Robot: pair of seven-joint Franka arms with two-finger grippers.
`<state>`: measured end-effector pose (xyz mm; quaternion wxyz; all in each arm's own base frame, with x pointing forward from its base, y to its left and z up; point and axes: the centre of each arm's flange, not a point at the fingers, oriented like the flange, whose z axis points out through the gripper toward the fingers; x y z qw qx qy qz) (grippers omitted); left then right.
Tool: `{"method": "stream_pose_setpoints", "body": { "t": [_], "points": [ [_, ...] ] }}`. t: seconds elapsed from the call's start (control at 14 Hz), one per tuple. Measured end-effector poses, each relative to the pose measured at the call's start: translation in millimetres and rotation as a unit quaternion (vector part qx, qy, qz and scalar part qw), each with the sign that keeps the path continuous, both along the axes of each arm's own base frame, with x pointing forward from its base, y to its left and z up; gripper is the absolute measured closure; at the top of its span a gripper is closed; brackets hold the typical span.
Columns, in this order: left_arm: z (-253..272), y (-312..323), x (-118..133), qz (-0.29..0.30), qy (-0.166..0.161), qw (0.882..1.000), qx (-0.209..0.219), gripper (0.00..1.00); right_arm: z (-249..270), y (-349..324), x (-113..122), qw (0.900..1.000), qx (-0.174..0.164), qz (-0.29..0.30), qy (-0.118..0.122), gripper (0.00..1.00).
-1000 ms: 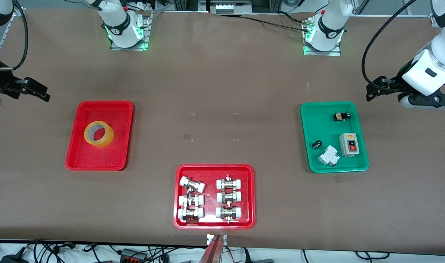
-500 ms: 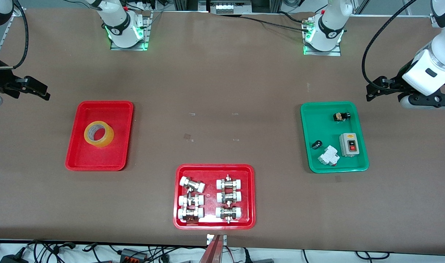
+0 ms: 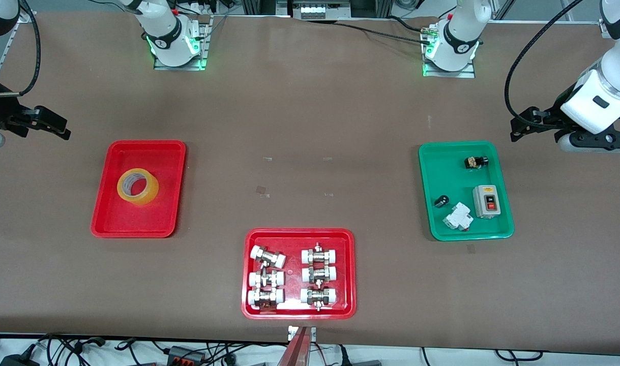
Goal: Left arm passes tape to right arm into tray
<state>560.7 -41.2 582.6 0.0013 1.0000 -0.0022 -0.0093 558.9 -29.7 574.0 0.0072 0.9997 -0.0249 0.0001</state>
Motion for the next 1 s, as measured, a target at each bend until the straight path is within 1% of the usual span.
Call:
{"method": "stream_pose_setpoints", "body": {
  "t": [0.21, 0.36, 0.5, 0.64, 1.0],
  "points": [
    [-2.6, 1.2, 0.1, 0.002, 0.001, 1.000, 0.000, 0.00, -1.0, 3.0, -0.1, 1.000, 0.000, 0.003, 0.001, 0.00],
    [-2.8, 3.4, -0.2, 0.004, -0.004, 1.000, 0.000, 0.00, -1.1, 0.5, -0.8, 1.000, 0.000, 0.000, 0.003, 0.00],
    [-4.8, 3.6, -3.2, 0.005, -0.013, 1.000, 0.000, 0.00, -0.9, -3.0, -2.8, 1.000, 0.001, -0.003, 0.008, 0.00],
    [-5.4, 3.5, -7.2, 0.005, -0.014, 1.000, 0.001, 0.00, -1.3, -3.8, -5.6, 1.000, 0.001, -0.003, 0.017, 0.00],
    [-5.6, 6.8, -9.2, 0.008, -0.014, 1.000, 0.002, 0.00, -1.3, -2.3, -6.0, 1.000, 0.001, -0.001, 0.018, 0.00]
  ]
}}
